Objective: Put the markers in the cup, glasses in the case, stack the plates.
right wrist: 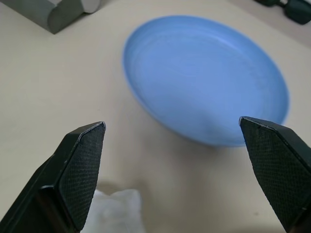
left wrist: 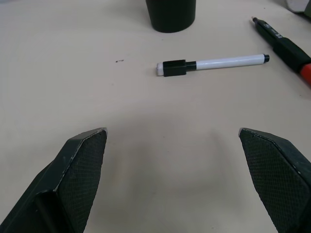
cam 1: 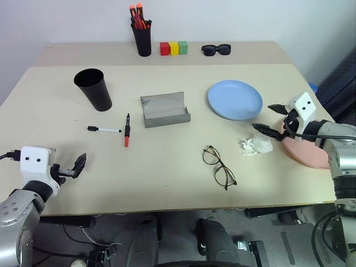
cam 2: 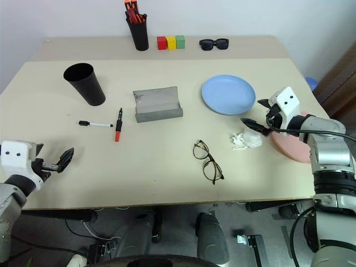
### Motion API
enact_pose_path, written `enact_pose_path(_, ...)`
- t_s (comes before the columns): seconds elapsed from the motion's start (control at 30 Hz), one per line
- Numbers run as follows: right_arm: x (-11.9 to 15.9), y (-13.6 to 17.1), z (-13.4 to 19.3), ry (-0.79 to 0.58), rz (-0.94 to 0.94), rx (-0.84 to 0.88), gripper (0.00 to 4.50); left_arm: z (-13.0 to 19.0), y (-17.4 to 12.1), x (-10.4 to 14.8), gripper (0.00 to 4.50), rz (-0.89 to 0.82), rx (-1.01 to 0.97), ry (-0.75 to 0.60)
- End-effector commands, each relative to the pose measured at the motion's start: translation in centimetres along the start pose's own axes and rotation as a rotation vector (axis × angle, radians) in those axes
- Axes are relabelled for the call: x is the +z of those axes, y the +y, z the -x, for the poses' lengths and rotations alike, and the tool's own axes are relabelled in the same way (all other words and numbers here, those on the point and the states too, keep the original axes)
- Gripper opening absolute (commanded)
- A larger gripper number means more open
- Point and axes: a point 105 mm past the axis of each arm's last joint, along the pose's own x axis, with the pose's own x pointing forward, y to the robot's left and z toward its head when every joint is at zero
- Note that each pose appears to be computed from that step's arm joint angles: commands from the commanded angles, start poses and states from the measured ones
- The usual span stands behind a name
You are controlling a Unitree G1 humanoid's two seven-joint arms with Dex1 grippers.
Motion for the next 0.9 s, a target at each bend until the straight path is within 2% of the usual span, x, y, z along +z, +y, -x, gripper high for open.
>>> enact_pose_path(0.03, 1.5, 0.7, 0.7, -0.037, 0.025, 0.052, 4.5, 0.6, 0.3, 1.4, 4.47, -0.03, -0.002, -0.048)
enact_pose_path(0.27, 1.8, 1.0, 0.5, -0.042, 0.035, 0.047, 4.5, 0.9, 0.3, 1.7, 4.47, -0.034, -0.027, -0.051)
enact_pose_path(0.33, 1.8, 1.2, 0.0, -0.046, 0.053, 0.04, 4.5, 0.3, 0.0, 2.5, 4.47, -0.016, -0.017, -0.077)
enact_pose_path(0.43, 2.1, 1.9, -0.8, -0.068, 0.072, 0.027, 4.5, -0.6, -1.1, 3.5, 4.47, 0.035, -0.044, -0.103)
enact_pose_path(0.6, 3.3, 4.8, -3.4, -0.141, 0.094, 0.05, 4.5, -4.0, -4.6, 5.0, 4.47, 0.06, -0.083, -0.089)
enact_pose_path(0.73, 5.2, 8.2, -5.0, -0.216, 0.097, 0.125, 4.5, -8.2, -7.8, 5.6, 4.47, 0.093, -0.056, 0.064)
enact_pose_path(0.9, 6.2, 12.0, -6.0, -0.264, 0.065, 0.197, 4.5, -10.7, -10.1, 6.3, 4.47, 0.185, -0.038, 0.191)
